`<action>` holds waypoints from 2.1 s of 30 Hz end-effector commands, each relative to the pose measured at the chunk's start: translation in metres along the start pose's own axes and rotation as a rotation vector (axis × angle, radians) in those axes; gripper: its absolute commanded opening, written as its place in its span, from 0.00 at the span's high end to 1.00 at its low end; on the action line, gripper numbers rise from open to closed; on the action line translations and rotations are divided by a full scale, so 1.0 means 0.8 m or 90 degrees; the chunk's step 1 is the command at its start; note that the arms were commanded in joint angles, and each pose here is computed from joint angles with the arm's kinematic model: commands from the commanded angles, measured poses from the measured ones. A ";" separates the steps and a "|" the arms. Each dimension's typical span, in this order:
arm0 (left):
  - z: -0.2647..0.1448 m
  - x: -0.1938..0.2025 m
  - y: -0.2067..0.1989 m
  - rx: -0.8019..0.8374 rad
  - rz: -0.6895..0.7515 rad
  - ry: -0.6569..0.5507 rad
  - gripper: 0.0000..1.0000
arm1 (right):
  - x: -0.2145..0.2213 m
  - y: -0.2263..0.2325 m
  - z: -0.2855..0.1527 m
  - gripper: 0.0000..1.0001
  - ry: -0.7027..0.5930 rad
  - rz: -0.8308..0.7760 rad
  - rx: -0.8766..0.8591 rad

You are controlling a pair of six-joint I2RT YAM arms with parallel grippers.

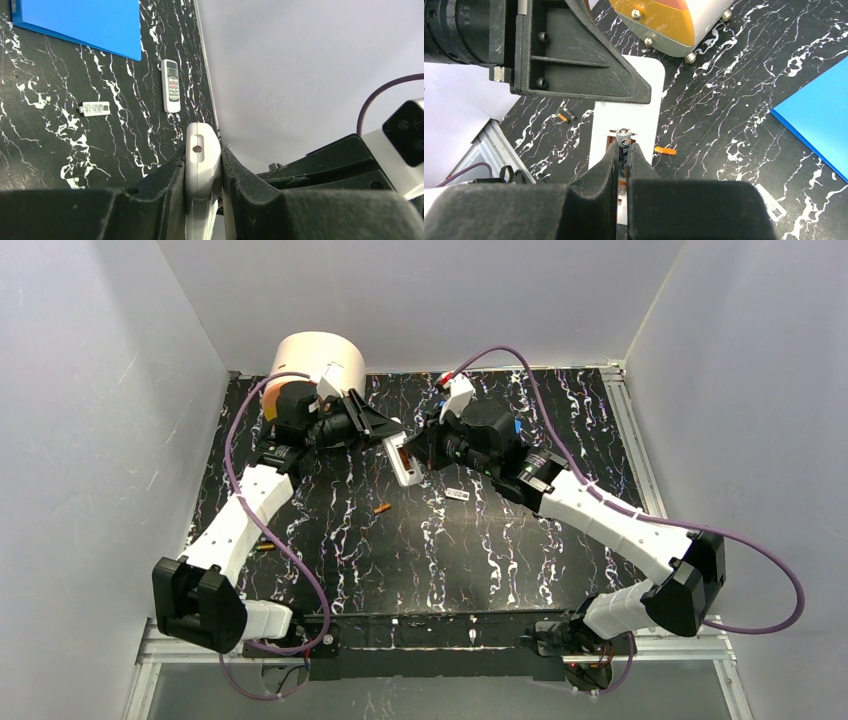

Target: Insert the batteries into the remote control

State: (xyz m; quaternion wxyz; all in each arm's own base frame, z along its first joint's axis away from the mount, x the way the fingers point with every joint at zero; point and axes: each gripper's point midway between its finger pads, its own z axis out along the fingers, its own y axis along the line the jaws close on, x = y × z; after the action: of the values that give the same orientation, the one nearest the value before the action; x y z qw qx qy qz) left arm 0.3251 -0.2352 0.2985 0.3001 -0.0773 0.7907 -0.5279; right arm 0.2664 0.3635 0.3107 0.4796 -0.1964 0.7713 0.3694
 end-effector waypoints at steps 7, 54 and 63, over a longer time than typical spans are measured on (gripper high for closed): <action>-0.001 0.003 -0.011 -0.006 -0.017 0.030 1.00 | -0.007 0.011 0.008 0.93 -0.020 -0.023 -0.029; 0.006 -0.012 -0.016 -0.024 -0.029 0.027 1.00 | -0.068 -0.009 -0.030 0.10 -0.145 0.295 -0.087; 0.010 -0.037 -0.041 0.011 -0.040 -0.022 1.00 | -0.082 -0.038 -0.039 0.01 -0.204 0.592 -0.122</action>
State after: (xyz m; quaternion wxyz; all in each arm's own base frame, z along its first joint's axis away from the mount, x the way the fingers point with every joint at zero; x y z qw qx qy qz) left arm 0.3420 -0.2387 0.3016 0.2625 -0.1203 0.8060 -0.5167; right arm 0.2982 0.3227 0.3205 0.3967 0.1013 0.7267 0.5516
